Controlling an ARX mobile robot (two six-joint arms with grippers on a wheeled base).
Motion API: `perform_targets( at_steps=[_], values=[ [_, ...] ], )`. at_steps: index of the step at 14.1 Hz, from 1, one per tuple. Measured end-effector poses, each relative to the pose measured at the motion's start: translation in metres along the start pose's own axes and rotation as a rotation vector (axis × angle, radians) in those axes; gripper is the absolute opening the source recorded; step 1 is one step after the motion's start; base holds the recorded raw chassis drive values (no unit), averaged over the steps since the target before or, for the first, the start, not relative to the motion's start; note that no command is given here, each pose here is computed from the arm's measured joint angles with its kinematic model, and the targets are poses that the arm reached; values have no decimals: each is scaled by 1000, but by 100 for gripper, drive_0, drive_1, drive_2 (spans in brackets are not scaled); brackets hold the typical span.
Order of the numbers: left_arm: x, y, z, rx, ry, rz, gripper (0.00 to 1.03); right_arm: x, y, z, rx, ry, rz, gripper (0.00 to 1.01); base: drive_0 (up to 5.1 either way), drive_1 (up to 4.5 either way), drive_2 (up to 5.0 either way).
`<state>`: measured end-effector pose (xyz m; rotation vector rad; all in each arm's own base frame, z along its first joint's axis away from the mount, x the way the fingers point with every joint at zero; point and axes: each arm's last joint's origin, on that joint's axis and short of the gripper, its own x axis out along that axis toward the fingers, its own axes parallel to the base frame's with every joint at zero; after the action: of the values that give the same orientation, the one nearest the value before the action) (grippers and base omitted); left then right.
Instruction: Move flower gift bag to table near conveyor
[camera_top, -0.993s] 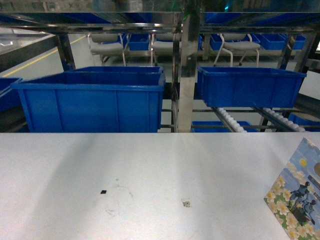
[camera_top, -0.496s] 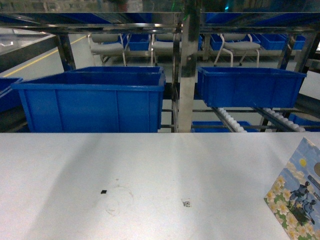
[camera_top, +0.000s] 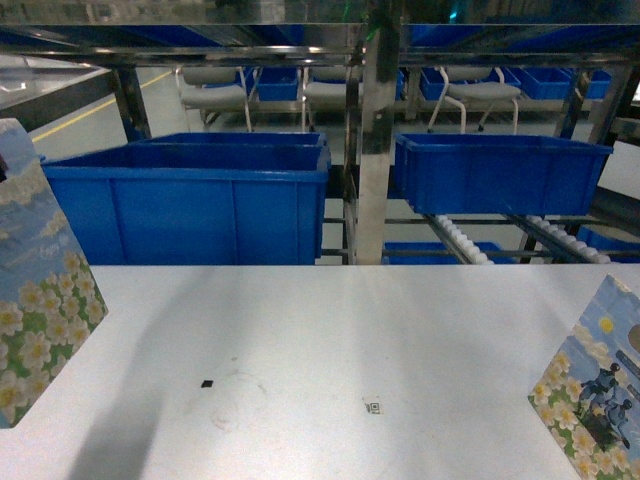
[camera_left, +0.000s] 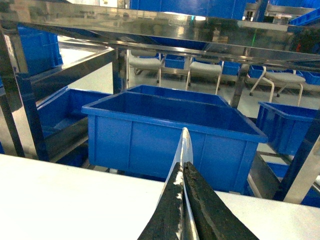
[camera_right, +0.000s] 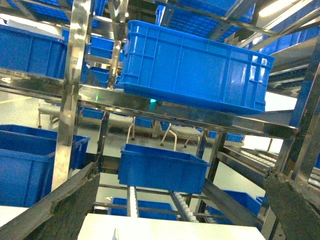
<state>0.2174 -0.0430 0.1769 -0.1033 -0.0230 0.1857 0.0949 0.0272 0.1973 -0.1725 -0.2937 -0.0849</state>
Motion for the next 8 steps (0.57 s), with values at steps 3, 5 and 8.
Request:
perform_targets(
  at_steps=[3, 5, 8],
  values=[
    [26, -4, -19, -9, 39, 4, 2, 0, 0, 0, 0, 0, 0, 98, 0, 0, 0],
    [33, -10, -27, -26, 63, -9, 2, 0, 0, 0, 0, 0, 0, 98, 0, 0, 0],
    [40, -26, -33, -65, 68, -62, 2, 0, 0, 0, 0, 0, 0, 98, 0, 0, 0]
  ],
)
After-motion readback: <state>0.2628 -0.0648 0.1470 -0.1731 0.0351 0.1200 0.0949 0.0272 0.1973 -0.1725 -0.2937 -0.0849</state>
